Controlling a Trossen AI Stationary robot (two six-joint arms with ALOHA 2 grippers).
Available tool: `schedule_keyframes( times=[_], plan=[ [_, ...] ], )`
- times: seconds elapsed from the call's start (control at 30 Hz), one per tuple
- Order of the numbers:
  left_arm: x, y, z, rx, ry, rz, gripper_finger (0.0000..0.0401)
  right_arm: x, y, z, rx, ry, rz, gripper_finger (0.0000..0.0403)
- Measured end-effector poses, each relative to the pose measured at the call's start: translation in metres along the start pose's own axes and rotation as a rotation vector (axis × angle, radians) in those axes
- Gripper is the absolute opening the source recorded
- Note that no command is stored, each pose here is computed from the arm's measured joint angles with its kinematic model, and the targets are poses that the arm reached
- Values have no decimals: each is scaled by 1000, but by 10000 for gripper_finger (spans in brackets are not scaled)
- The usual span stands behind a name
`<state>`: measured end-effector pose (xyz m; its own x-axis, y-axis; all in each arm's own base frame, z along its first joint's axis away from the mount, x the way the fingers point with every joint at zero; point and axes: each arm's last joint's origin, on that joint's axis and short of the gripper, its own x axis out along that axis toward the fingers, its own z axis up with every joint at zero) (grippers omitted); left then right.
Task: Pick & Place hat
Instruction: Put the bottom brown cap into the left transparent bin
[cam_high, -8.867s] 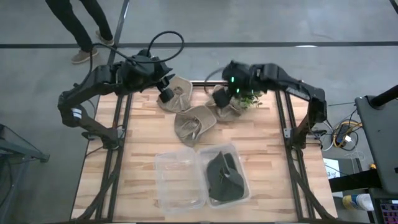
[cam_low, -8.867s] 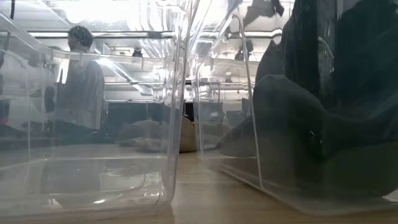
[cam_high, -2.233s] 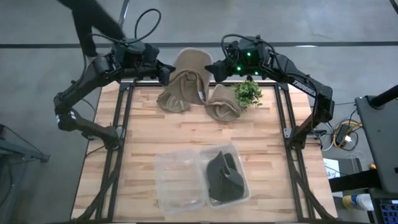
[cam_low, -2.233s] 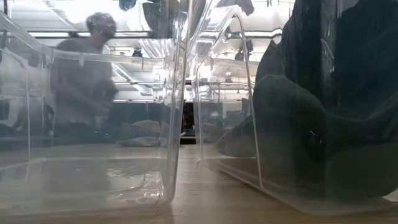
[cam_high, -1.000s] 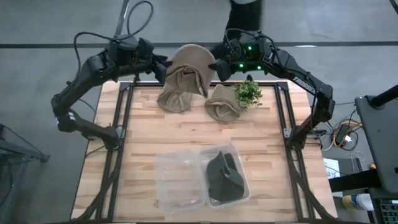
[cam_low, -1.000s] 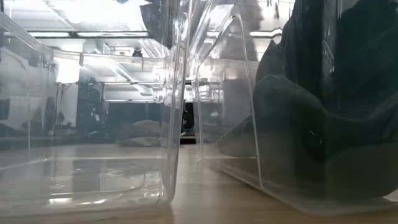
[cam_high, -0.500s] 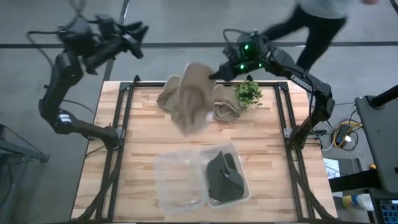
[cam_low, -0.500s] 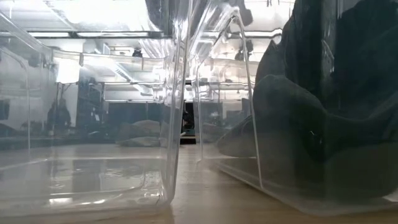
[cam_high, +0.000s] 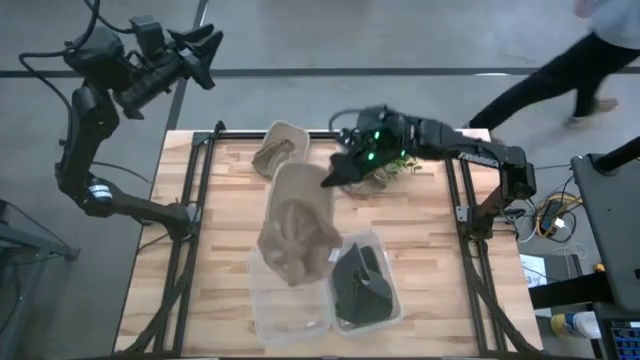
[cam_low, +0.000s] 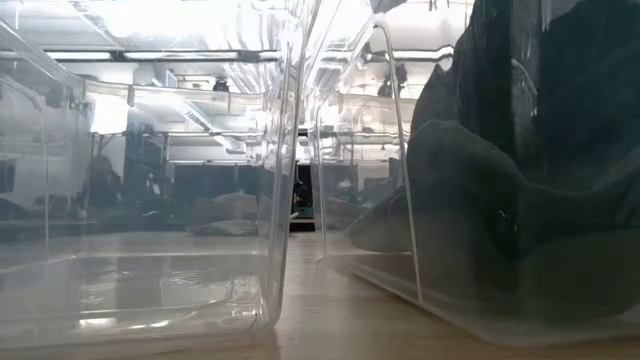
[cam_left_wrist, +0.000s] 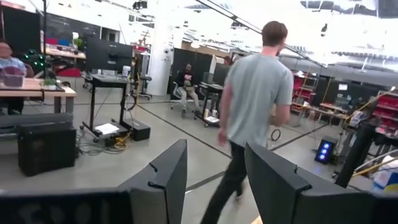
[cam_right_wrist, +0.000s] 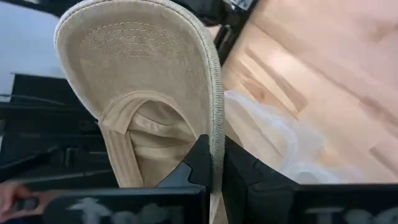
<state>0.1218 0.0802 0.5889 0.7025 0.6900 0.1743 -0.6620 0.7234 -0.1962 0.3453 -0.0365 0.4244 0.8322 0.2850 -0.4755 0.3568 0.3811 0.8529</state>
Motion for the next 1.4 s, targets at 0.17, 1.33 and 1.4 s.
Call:
schedule_keyframes(
  times=[0.17,1.33,1.4],
  plan=[
    [2,0,-1,34,4,-3,154,30,-1,-31,62,38,1,11],
    [4,-1,-2,131,4,-12,154,159,-25,-80,-13,137,-309,13],
    [4,-1,-2,132,5,-12,154,162,-17,-75,-52,143,-349,13]
  ],
)
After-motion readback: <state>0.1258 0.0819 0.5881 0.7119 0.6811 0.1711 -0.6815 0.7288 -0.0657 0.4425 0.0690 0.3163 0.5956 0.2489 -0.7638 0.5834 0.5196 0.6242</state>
